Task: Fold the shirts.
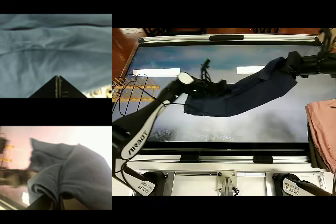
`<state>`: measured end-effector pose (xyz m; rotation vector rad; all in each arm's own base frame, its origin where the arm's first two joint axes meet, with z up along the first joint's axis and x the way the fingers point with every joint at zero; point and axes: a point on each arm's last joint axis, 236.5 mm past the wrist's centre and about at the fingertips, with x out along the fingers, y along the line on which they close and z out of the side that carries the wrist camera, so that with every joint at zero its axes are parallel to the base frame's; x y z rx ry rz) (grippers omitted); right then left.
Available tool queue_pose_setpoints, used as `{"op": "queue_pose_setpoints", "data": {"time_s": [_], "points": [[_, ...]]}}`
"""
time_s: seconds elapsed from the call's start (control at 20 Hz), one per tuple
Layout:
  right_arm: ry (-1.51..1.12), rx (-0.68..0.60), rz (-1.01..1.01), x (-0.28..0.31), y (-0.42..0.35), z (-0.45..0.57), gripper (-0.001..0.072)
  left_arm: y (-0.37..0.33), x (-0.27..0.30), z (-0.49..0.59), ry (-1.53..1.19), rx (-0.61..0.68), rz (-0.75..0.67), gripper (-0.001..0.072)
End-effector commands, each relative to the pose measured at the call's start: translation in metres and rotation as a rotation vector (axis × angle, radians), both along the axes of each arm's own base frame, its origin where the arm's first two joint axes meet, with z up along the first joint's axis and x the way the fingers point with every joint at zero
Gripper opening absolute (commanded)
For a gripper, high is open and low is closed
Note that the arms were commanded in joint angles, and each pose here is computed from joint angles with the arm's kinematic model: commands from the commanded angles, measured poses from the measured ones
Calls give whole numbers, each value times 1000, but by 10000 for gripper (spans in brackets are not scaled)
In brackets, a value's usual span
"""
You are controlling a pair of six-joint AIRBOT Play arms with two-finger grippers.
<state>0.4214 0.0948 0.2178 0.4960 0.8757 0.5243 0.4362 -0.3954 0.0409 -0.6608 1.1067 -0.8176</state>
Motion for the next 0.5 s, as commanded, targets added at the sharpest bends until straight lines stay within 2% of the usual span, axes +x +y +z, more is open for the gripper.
{"op": "queue_pose_setpoints", "data": {"time_s": [0.0, 0.25, 0.45], "points": [[-45, 15, -13, -38, 8, 42, 67, -64, -26, -9, 35, -76, 14, 34], [-97, 23, -46, -70, 12, 76, 67, -124, -50, -12, 108, -222, -29, 34], [-71, -71, -94, -62, -7, 57, 67, -100, -33, -4, 88, -210, -49, 29]]}}
